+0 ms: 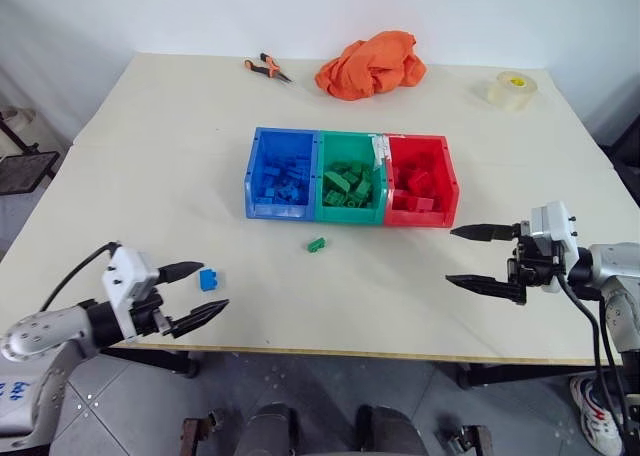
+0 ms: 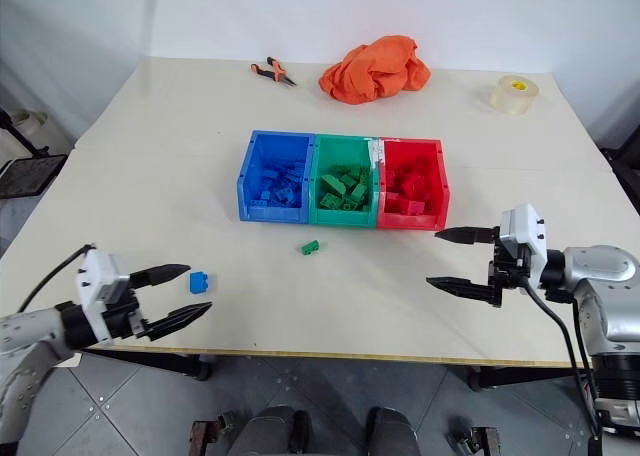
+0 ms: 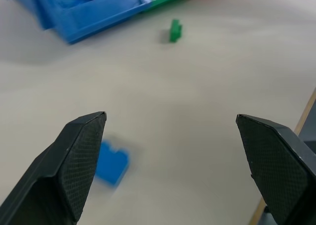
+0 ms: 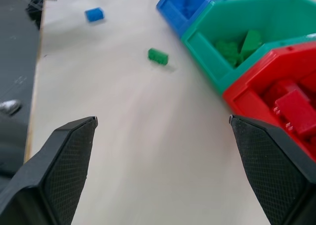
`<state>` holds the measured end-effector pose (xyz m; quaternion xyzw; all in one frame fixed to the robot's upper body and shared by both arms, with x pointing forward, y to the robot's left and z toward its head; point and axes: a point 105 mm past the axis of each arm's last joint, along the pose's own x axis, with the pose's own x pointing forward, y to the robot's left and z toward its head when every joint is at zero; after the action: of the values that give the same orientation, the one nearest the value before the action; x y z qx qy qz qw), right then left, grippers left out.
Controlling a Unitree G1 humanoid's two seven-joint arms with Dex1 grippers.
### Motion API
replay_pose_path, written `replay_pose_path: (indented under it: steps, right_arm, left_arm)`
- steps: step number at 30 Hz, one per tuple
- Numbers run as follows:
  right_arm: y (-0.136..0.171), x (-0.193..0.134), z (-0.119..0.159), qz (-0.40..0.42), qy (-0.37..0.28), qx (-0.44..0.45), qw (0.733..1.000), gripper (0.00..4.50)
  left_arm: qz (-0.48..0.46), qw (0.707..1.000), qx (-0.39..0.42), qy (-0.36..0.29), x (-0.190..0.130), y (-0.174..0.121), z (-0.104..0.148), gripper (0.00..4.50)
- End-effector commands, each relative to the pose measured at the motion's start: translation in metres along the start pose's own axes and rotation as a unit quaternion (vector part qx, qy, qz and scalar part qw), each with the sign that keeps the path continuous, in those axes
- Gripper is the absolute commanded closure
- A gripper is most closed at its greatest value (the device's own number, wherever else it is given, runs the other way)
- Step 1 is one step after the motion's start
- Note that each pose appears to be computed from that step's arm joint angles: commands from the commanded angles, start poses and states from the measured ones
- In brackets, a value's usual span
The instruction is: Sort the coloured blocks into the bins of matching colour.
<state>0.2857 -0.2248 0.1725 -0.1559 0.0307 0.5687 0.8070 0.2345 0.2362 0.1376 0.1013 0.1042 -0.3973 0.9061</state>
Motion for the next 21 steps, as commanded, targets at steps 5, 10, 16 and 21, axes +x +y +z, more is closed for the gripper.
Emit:
replay_pose_path:
  steps: [5,10,16,21]
  right_arm:
    - [0.001,-0.011,0.008,0.017,0.008,-0.02,1.0,0.0]
    - [0.0,-0.014,0.007,0.006,0.013,-0.02,1.0,0.0]
    - [0.002,-0.013,0.005,-0.011,0.013,-0.017,1.0,0.0]
    - [0.006,-0.012,0.004,-0.025,0.009,-0.016,1.0,0.0]
  left_arm:
    - [-0.018,0.999,0.025,-0.036,0.013,-0.01,0.022,0.02]
    - [-0.022,0.998,0.034,-0.051,0.041,-0.014,0.027,0.02]
    - [-0.017,0.995,0.038,-0.092,0.104,-0.017,0.037,0.02]
    - [-0.02,0.996,0.037,-0.081,0.154,-0.022,0.031,0.02]
